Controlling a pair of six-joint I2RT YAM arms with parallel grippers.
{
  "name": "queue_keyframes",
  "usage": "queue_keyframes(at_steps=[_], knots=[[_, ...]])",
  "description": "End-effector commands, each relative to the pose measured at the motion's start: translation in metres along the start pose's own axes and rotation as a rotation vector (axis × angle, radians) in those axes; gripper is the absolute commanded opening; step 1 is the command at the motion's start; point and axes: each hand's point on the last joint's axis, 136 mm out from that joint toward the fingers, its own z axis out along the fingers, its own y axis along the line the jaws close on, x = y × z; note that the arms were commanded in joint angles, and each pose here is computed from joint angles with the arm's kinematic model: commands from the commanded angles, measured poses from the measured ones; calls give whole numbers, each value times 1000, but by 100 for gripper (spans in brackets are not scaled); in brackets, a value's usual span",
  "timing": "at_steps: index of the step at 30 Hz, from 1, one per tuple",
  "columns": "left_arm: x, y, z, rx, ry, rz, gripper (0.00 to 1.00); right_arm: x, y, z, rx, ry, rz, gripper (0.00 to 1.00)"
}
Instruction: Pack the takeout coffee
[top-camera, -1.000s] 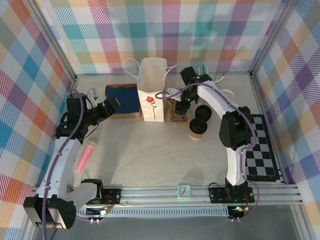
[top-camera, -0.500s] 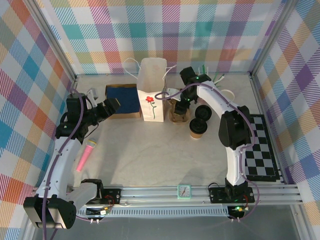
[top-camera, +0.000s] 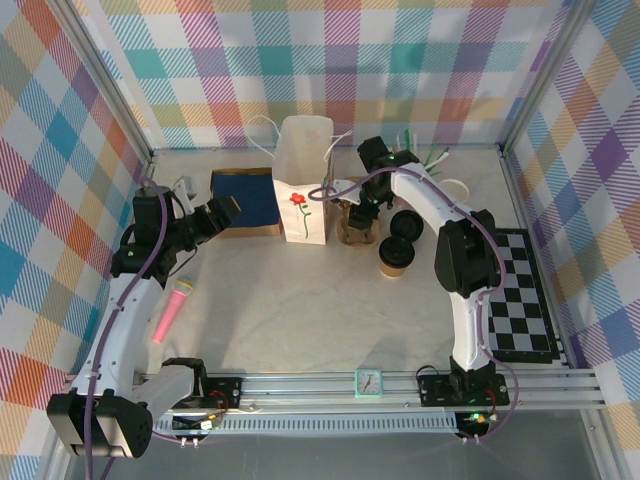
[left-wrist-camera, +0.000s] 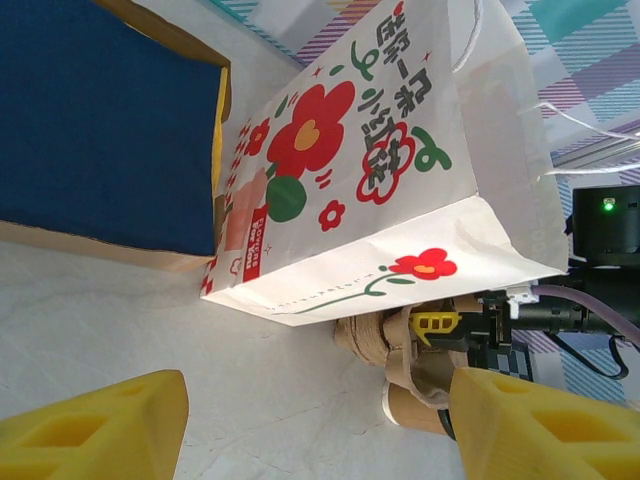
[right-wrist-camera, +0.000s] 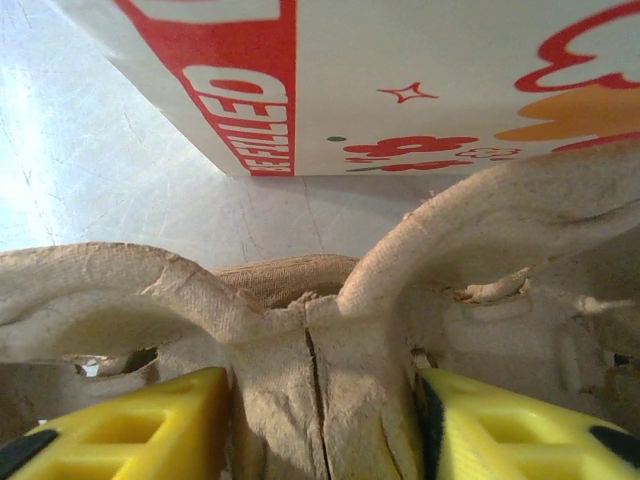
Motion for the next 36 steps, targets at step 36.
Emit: queue_keyframes(at_steps=[36], knots=[[-40,-51,80,-35,101,179,70,-27,92,-134,159,-145,108,37]])
